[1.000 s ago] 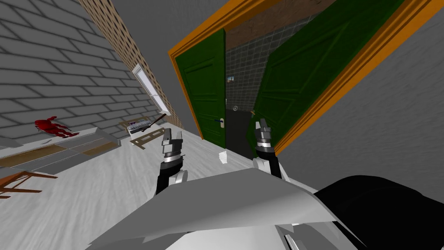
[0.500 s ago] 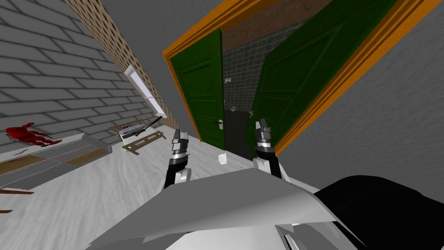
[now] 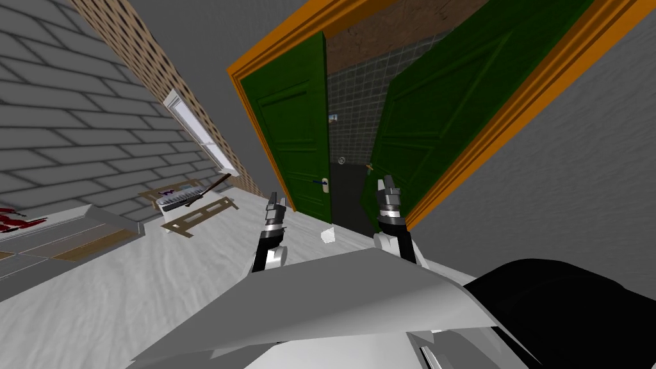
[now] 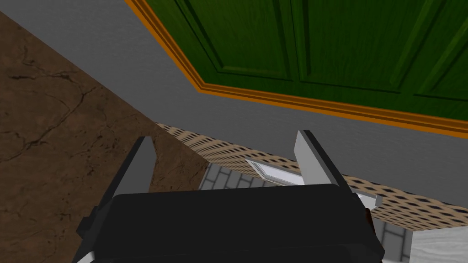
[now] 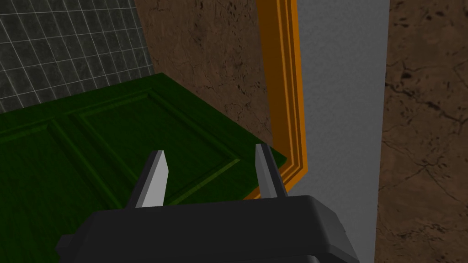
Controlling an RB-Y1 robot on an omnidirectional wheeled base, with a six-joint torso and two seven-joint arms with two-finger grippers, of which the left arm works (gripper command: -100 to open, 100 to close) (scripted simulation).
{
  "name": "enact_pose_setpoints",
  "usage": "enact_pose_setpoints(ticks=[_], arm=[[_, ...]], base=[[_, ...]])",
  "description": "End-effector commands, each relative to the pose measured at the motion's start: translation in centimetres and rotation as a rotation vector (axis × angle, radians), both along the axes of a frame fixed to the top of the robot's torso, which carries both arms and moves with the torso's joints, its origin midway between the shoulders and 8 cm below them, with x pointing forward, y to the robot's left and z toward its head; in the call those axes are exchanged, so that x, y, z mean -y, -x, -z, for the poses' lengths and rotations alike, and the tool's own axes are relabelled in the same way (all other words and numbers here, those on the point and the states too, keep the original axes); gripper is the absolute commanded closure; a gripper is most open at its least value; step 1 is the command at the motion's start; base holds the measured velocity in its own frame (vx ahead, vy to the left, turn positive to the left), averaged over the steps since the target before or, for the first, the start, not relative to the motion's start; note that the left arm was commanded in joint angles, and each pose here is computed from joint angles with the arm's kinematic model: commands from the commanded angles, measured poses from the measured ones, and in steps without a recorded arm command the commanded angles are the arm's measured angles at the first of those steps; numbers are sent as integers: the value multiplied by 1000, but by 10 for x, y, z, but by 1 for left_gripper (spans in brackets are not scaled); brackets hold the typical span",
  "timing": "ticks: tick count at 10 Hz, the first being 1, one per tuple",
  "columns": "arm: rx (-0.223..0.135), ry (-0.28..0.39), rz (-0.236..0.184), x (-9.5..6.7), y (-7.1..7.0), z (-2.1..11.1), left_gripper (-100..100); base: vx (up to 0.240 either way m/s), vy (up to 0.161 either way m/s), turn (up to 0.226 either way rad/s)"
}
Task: Push the door open
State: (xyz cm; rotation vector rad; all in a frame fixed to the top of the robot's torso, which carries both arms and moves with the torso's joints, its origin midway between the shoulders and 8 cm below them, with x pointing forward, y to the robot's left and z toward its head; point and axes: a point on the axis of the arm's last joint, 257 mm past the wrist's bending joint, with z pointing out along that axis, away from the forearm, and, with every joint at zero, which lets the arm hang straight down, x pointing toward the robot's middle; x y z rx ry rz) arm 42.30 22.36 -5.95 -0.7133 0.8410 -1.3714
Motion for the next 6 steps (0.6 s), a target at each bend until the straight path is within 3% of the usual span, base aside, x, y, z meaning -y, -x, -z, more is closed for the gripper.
enact_pose_setpoints(ticks=[1, 6], arm=[[-40, 5, 19, 8, -9, 17, -100], [-156, 18, 77, 34, -35, 65, -100]], base=[[103, 37, -91], [88, 50, -96]])
